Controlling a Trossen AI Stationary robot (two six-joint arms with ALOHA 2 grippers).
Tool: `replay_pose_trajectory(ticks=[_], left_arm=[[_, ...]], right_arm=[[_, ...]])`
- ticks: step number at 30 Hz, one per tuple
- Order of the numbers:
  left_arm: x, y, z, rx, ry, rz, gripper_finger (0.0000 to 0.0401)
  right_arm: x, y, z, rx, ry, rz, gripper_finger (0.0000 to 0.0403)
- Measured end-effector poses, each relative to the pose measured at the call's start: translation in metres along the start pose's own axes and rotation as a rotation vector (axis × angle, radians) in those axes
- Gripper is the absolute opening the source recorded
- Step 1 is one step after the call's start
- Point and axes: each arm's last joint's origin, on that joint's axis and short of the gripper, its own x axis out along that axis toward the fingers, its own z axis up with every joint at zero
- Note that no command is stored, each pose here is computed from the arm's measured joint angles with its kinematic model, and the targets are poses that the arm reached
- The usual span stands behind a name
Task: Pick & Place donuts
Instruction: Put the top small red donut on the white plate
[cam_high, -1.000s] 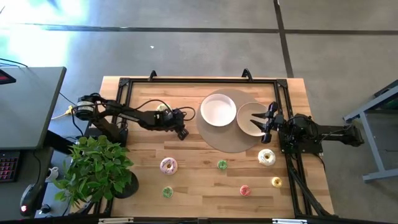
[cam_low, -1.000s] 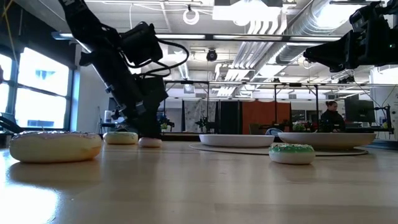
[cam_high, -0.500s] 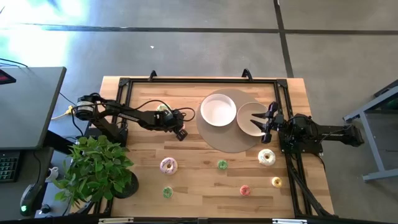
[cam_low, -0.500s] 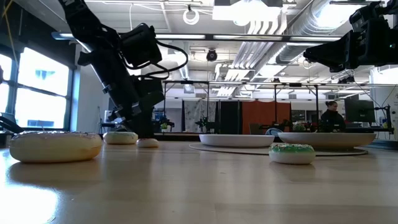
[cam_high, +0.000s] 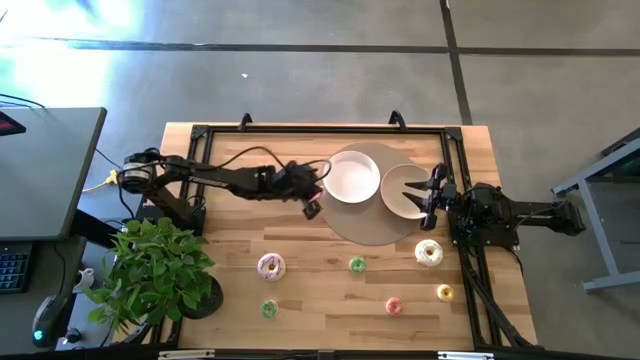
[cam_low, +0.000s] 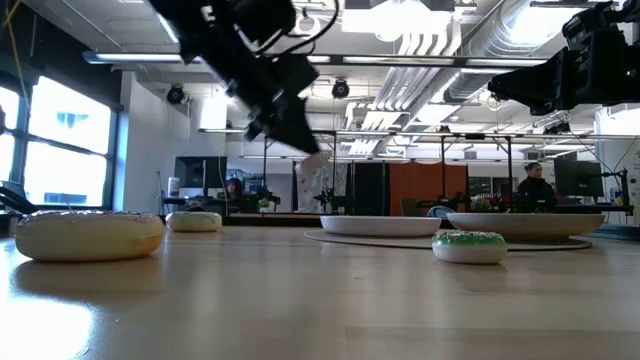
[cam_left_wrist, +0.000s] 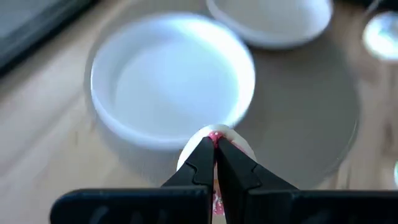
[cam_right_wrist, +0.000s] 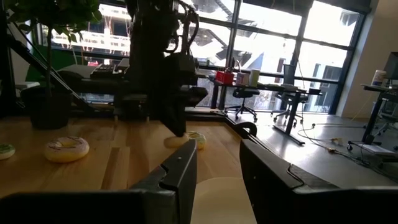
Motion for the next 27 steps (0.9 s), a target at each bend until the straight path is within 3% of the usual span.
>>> replay_pose_trajectory(ticks=[4, 9, 14, 20, 27], left_arm=[[0.008, 0.006, 0.024, 0.010, -0.045, 0.009, 0.0001], [0.036, 0.022, 0.037, -0.010, -0.031, 0.034, 0.0001], [0.081, 0.046, 0.031, -0.040, 0.044, 0.094, 0.0001], [0.115, 0.066, 0.027, -0.072, 0.083, 0.124, 0.0001], [0.121, 0.064, 0.028, -0.026, 0.085, 0.113, 0.0036]], right_arm=[[0.000, -0.001, 0.000, 0.002, 0.003, -0.023, 0.0119], [0.000, -0.002, 0.000, 0.000, 0.007, -0.052, 0.0119], [0.000, -0.002, 0.000, -0.002, 0.009, -0.068, 0.0119], [0.000, -0.002, 0.000, -0.002, 0.009, -0.067, 0.0119], [0.000, -0.002, 0.000, -0.003, 0.010, -0.067, 0.0119]])
